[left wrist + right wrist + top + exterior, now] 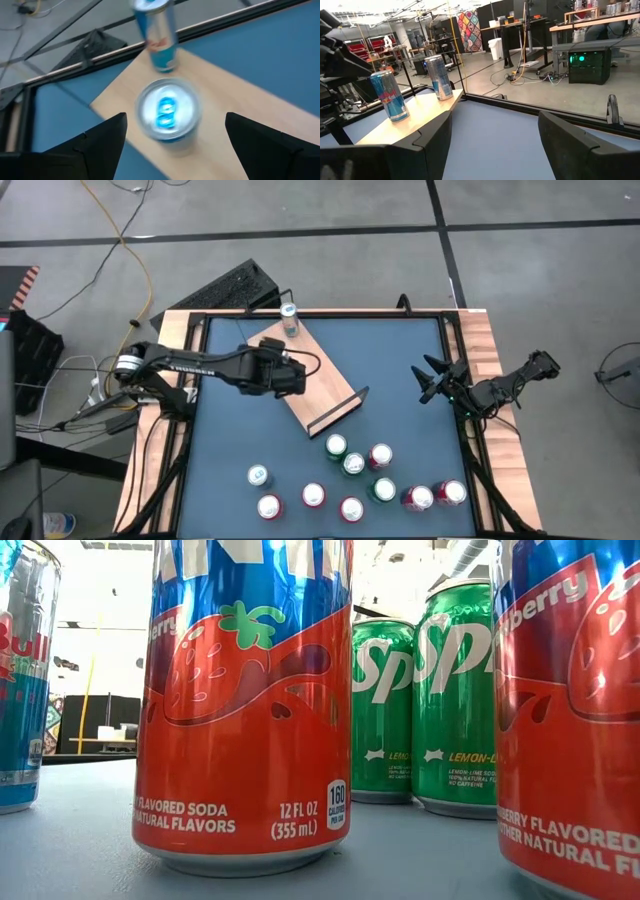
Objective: Place canned beverage on shelf
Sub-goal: Put the right blue soda can on the shelf aligned with the other blue soda can
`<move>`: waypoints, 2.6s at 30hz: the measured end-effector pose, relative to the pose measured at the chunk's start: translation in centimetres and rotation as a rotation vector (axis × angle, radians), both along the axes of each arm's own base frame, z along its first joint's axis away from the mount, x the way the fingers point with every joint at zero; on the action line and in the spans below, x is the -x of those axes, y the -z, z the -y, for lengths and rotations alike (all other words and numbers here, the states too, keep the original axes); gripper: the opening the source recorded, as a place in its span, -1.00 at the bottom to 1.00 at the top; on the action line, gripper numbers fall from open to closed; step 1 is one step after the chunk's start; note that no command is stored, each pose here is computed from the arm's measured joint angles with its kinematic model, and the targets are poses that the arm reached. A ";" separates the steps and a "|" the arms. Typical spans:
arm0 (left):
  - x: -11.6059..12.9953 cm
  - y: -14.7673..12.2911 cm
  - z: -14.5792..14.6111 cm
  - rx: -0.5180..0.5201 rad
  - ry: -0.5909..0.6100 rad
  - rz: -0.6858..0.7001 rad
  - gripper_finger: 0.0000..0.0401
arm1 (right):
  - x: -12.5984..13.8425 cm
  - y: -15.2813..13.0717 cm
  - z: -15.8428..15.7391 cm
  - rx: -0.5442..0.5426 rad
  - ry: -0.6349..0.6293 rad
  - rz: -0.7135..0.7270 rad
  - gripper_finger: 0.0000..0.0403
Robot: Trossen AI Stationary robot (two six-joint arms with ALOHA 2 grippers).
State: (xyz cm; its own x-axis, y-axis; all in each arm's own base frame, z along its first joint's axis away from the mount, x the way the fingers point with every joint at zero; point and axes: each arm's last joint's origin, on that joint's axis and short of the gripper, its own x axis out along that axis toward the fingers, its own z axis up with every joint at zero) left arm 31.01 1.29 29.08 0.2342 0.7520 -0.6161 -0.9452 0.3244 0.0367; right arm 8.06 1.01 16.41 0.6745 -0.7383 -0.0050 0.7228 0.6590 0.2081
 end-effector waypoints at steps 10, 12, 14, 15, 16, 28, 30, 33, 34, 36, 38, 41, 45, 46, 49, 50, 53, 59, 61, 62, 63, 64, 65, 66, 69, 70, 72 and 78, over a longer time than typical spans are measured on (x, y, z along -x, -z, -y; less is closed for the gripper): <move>0.1 1.0 0.2 -0.055 -0.002 -0.012 0.62 | 0.0 0.0 0.0 0.000 0.000 0.000 0.40; 0.2 1.5 0.4 -0.056 -0.007 -0.013 0.62 | 0.0 0.0 0.0 0.000 0.000 0.000 0.40; 0.2 1.8 0.4 -0.057 -0.006 -0.008 0.62 | 0.0 0.0 0.0 0.000 0.000 0.000 0.40; 0.2 2.0 0.5 -0.057 -0.005 -0.002 0.62 | 0.0 0.0 0.0 0.000 0.000 0.000 0.40; 0.2 2.1 0.5 -0.057 -0.004 -0.001 0.62 | 0.0 0.0 0.0 0.000 0.000 0.000 0.40; 0.2 4.0 0.2 -0.004 0.013 0.003 0.60 | 0.0 0.0 0.0 0.000 0.002 0.000 0.40; 0.1 4.3 0.1 0.014 0.017 0.007 0.55 | 0.0 0.0 0.0 0.000 0.002 0.000 0.40; 0.3 5.0 0.0 0.035 0.022 -0.006 0.39 | 0.0 0.0 0.0 0.000 0.002 0.000 0.40; 0.4 5.1 -0.1 0.038 0.021 -0.009 0.32 | 0.0 0.0 0.0 0.000 0.002 0.000 0.40; 0.4 5.1 -0.1 0.038 0.020 -0.007 0.18 | 0.0 0.0 0.0 0.000 0.002 0.000 0.40; 0.4 5.1 -0.1 0.030 0.027 -0.018 0.03 | 0.0 0.0 0.0 0.000 0.002 0.000 0.40; 0.4 5.1 -0.2 0.026 0.030 -0.022 -0.19 | 0.0 0.0 0.0 0.000 0.002 0.000 0.40; 0.4 5.1 -0.1 0.022 0.043 -0.037 -0.44 | 0.0 0.0 0.0 0.000 0.002 0.000 0.40; 0.4 5.1 0.0 0.020 0.051 -0.045 -0.49 | 0.0 0.0 0.0 0.000 0.002 0.000 0.40; 0.5 5.0 0.4 0.021 0.064 -0.048 -0.57 | 0.0 0.0 0.0 0.000 0.002 0.000 0.40; 0.6 4.8 0.7 0.027 0.071 -0.038 -0.58 | 0.0 0.0 0.0 -0.001 0.001 0.001 0.40; 1.1 3.8 1.5 0.047 0.113 -0.009 -0.54 | 0.0 0.0 0.0 0.000 0.001 0.001 0.40; 2.8 0.8 2.8 0.045 0.163 0.107 -0.18 | 0.0 0.0 0.0 -0.001 0.001 0.001 0.40; 3.4 -0.1 2.8 0.012 0.171 0.128 -0.02 | 0.0 0.0 0.0 0.000 0.001 0.000 0.40; 3.6 -0.5 2.8 -0.008 0.175 0.127 0.08 | 0.0 0.0 0.0 0.000 0.001 0.001 0.40; 3.8 -0.7 2.7 -0.029 0.174 0.127 0.17 | 0.0 0.0 0.0 0.000 0.001 0.000 0.40; 3.9 -0.9 2.6 -0.046 0.174 0.125 0.26 | 0.0 0.0 0.0 0.000 0.001 0.000 0.40; 3.9 -1.0 2.3 -0.055 0.172 0.121 0.36 | 0.0 0.0 0.0 0.000 0.001 0.000 0.40; 3.8 -1.0 2.0 -0.059 0.167 0.119 0.46 | 0.0 0.0 0.0 0.000 0.001 0.000 0.40; 3.5 -0.9 1.2 -0.075 0.177 0.079 0.69 | 0.0 0.0 0.0 0.000 0.001 0.000 0.40; 3.1 -0.7 0.9 -0.094 0.194 0.052 0.74 | 0.0 0.0 0.0 0.000 0.001 0.001 0.40; 2.4 -0.5 0.5 -0.127 0.226 0.014 0.81 | 0.0 0.0 0.0 0.000 0.001 0.000 0.40; 1.2 -0.7 -0.2 -0.269 0.244 0.011 0.85 | 0.0 0.0 0.0 -0.001 0.001 0.001 0.40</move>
State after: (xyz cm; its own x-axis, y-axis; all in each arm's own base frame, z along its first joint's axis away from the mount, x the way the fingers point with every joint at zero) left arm 29.86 1.49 29.82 0.4326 0.8079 -0.4001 -0.8419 0.5208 0.1414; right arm 8.06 1.01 16.41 0.6739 -0.7388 -0.0050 0.7232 0.6583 0.2088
